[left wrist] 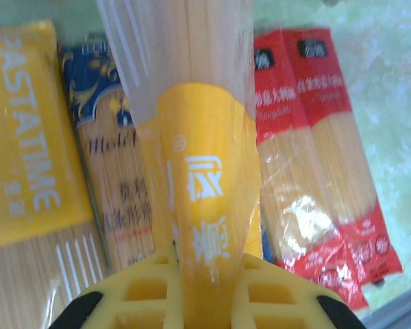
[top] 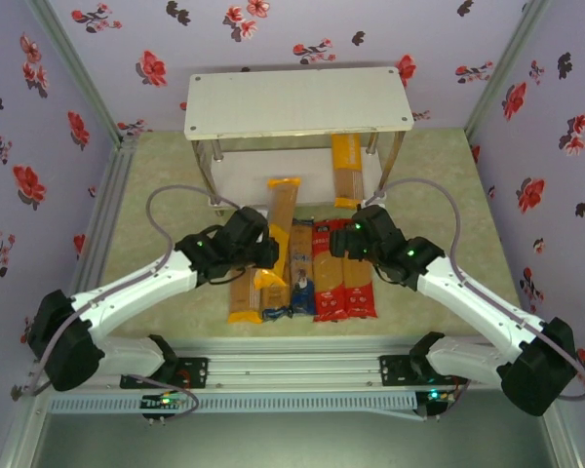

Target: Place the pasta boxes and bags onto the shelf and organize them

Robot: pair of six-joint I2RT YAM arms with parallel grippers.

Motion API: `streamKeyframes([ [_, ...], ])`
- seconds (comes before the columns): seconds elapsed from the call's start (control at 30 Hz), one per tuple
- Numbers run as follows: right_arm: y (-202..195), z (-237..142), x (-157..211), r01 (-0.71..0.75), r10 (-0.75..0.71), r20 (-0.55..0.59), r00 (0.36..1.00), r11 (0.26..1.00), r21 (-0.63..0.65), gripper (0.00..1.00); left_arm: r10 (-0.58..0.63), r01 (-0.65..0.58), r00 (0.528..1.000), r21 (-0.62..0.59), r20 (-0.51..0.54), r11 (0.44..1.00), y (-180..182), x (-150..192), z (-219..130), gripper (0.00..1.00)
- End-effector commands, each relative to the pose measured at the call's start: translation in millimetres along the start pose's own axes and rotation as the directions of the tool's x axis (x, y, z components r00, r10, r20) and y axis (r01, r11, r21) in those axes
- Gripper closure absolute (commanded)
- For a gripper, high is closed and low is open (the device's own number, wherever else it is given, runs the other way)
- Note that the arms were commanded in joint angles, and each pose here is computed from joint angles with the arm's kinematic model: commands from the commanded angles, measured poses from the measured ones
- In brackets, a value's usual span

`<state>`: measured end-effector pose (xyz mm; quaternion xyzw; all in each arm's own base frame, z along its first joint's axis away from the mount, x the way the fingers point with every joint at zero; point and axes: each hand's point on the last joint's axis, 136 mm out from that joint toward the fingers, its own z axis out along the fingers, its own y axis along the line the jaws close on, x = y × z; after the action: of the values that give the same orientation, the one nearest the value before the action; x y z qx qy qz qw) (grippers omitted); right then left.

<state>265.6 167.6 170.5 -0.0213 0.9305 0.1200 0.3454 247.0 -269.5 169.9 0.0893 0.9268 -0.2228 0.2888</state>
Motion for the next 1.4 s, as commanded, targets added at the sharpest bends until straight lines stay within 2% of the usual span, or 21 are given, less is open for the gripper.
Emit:
streamKeyframes([
  [0.0, -10, -13, -11, 0.021, -0.022, 0.02, 1.0, 0.999, 0.047, 0.06, 0.042, -0.062, 0.97, 0.079, 0.239, 0.995, -31, -81, -11, 1.0],
  [0.1, -14, -17, -13, 0.022, -0.023, 0.021, 1.0, 0.998, 0.058, 0.06, 0.054, -0.076, 0.959, 0.07, 0.277, 0.995, -35, -109, 2, 1.0],
  [0.27, -18, -21, -15, 0.023, -0.024, 0.006, 1.0, 0.998, 0.065, 0.06, 0.047, -0.064, 0.959, 0.052, 0.279, 0.997, -34, -140, 42, 1.0],
  [0.43, -18, -25, -21, 0.023, -0.023, 0.01, 1.0, 0.998, 0.062, 0.06, 0.013, -0.026, 0.958, 0.04, 0.287, 0.999, -30, -162, 84, 1.0],
  [0.6, -19, -28, -25, 0.031, -0.032, 0.013, 0.999, 0.998, 0.061, 0.06, 0.007, -0.019, 0.953, 0.036, 0.303, 0.999, -33, -180, 111, 1.0],
  [0.97, -24, -25, -27, 0.025, -0.025, 0.008, 1.0, 0.998, 0.057, 0.06, -0.021, 0.008, 0.95, 0.045, 0.312, 0.999, -43, -202, 140, 1.0],
  [1.37, -27, -25, -29, 0.013, -0.013, 0.009, 1.0, 0.999, 0.05, 0.06, -0.057, 0.042, 0.958, 0.058, 0.282, 0.997, -47, -204, 164, 1.0],
])
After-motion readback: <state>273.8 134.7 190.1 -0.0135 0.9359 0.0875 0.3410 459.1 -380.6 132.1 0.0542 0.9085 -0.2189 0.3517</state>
